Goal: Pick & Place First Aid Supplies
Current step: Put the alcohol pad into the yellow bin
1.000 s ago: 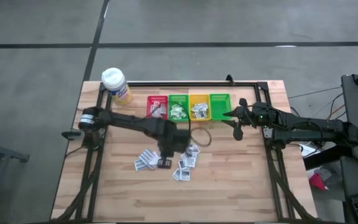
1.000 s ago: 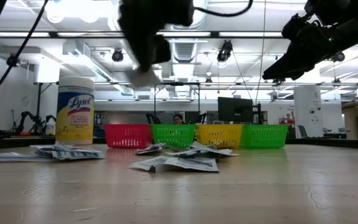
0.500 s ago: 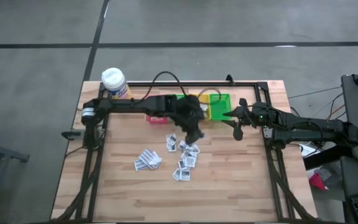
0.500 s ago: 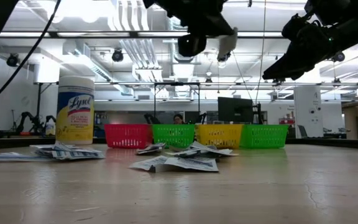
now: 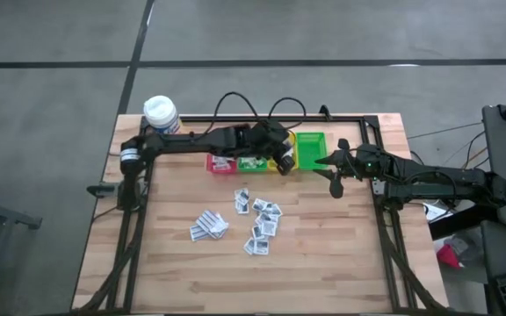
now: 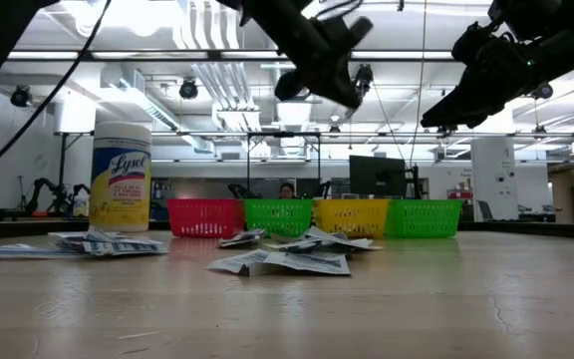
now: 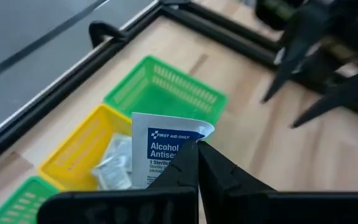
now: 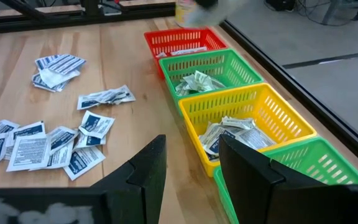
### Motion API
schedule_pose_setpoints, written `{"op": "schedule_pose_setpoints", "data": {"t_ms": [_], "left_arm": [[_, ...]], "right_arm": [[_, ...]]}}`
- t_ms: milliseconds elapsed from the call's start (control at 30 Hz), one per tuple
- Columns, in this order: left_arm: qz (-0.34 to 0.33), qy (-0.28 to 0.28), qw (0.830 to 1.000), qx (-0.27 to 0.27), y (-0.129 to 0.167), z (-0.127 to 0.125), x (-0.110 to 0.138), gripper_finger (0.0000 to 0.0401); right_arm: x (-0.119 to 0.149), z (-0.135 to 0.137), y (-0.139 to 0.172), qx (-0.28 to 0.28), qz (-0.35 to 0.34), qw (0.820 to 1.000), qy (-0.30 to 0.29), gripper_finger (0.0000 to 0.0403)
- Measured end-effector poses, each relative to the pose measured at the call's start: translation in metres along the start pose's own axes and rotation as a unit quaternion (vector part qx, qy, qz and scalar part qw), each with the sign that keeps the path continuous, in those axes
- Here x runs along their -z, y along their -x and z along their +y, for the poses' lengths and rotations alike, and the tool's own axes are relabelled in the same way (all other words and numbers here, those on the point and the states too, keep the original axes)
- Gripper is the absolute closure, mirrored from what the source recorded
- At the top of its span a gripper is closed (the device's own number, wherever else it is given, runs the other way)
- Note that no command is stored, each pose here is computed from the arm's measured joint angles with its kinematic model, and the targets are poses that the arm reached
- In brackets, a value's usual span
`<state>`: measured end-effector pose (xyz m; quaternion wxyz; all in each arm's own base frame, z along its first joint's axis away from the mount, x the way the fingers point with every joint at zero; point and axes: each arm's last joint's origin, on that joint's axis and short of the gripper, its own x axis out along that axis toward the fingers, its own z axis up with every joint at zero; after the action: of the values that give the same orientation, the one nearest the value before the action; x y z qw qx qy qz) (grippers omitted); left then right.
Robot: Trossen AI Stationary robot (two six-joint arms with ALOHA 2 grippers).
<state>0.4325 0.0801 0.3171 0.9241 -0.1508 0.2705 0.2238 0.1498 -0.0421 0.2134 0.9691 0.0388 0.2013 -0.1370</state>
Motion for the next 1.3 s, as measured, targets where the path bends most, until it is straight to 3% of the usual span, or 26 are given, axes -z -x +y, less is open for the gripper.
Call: {"op": "schedule_pose_setpoints", "data": {"t_ms": [533,733,1033,1300], "left_arm": [[0.076,-0.045,0.994,-0.058,-0.082,0.028,0.035,0.0401],[0.101,-0.024,0.993,-0.049,-0.095,0.044,0.041,0.0401],[0.132,-0.021,0.99,-0.049,-0.11,0.045,0.057,0.0401],[0.131,-0.013,0.99,-0.052,-0.111,0.047,0.057,0.0401]], "right_arm": [[0.0,0.0,0.0,0.0,0.0,1.0,-0.002,0.0257],[0.0,0.0,0.0,0.0,0.0,1.0,-0.002,0.0257],[0.0,0.0,0.0,0.0,0.0,1.0,-0.002,0.0257],[0.0,0.0,0.0,0.0,0.0,1.0,-0.002,0.0257]]}}
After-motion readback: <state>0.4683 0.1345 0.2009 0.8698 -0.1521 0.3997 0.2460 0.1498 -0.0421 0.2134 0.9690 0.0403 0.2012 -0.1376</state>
